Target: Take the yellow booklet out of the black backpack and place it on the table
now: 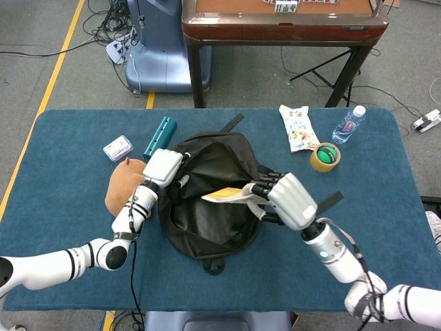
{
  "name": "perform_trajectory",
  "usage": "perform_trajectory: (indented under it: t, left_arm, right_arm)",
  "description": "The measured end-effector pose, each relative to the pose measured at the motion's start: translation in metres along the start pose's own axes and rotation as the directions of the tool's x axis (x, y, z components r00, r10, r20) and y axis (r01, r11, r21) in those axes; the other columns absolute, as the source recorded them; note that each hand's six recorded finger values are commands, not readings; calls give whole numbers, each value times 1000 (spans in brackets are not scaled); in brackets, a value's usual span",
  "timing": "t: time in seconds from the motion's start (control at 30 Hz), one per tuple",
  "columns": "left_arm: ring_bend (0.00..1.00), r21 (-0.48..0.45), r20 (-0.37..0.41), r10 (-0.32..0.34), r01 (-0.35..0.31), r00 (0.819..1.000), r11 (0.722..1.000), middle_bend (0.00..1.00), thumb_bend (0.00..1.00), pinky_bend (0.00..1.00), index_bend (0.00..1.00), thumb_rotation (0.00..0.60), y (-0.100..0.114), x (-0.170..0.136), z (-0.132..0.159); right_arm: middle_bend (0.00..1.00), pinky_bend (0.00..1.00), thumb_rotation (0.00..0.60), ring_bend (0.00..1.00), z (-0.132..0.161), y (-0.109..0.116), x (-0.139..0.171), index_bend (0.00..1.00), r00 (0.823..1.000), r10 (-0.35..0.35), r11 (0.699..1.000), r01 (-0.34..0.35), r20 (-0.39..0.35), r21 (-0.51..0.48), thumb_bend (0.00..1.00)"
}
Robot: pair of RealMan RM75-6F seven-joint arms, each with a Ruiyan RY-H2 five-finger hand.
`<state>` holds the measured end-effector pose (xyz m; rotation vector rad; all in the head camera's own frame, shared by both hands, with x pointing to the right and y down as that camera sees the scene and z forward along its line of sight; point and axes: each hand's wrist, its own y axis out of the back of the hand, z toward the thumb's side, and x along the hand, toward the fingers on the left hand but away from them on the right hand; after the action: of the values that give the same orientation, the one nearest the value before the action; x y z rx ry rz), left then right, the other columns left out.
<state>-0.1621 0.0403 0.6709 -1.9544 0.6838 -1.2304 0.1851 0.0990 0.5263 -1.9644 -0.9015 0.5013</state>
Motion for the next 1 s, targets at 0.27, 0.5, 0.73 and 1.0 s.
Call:
perform_trajectory:
  t: [0.27,0.5,0.73,1.0]
  left_arm:
    - [687,31,89,-86,84,992,996,713,247,527,294,600,-7,-39,23]
    - [687,39,131,-66,62,989,997,709,200,527,270,482,6,-67,31]
    - [680,4,138,4,-5,990,1000,707,189,527,268,359,26,-79,27]
    - [633,-76,133,-12,23,991,997,665,165,527,249,206,38,-95,19]
  right_arm:
    - [693,686,600,663,-17,75,20,788,992,-96,993,90,79,74,679]
    - [690,686,600,663,-51,77,23,788,983,-78,991,58,166,121,676]
    - [669,686,600,656,-89,43,18,788,976,-17,981,-26,219,192,670]
    - [568,610,600,550,-121,-14,5,700,958,68,974,-124,277,189,512]
